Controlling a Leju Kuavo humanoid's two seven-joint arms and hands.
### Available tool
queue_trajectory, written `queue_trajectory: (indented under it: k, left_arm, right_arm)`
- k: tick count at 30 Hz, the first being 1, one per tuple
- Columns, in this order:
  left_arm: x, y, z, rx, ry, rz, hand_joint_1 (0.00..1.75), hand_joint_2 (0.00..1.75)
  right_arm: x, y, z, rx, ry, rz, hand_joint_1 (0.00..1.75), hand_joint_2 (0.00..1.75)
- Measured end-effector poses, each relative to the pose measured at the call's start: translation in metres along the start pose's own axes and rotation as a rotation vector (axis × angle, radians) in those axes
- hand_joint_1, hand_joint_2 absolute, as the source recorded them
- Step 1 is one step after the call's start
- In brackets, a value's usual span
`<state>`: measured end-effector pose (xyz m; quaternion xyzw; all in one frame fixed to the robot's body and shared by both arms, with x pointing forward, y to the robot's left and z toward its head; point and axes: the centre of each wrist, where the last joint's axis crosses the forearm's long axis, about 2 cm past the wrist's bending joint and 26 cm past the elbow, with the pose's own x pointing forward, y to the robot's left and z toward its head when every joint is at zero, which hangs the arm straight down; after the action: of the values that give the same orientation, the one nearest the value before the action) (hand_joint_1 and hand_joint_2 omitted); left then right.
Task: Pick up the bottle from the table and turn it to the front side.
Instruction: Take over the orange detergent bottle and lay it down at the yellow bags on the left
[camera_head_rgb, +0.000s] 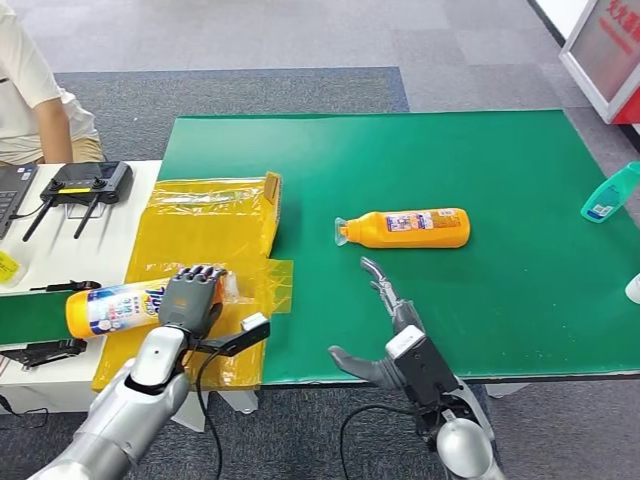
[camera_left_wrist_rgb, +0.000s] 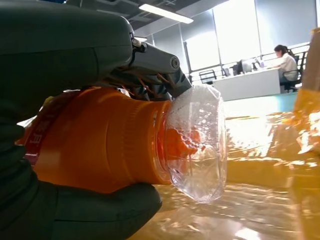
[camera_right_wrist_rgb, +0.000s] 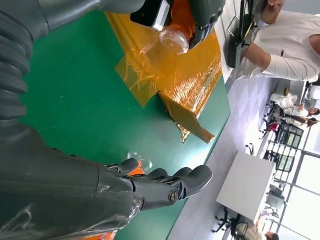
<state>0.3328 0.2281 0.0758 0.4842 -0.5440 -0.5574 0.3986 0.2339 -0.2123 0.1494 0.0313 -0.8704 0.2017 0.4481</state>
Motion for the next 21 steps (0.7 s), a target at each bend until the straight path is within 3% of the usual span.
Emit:
queue_trajectory:
  k: [11, 21]
  left_arm:
    - [-0.024, 0.003, -0.007, -0.005, 0.032, -0.034, 1.75, 1.75]
    - [-0.016, 0.011, -0.015, 0.02, -0.021, -0.016, 1.75, 1.75]
  right_arm:
    - [-0.002, -0.003, 0.004, -0.012, 0.014, 0.005, 0.0, 1.75]
    - [-0.003, -0.005, 0.005, -0.016, 0.016, 0.007, 0.0, 1.75]
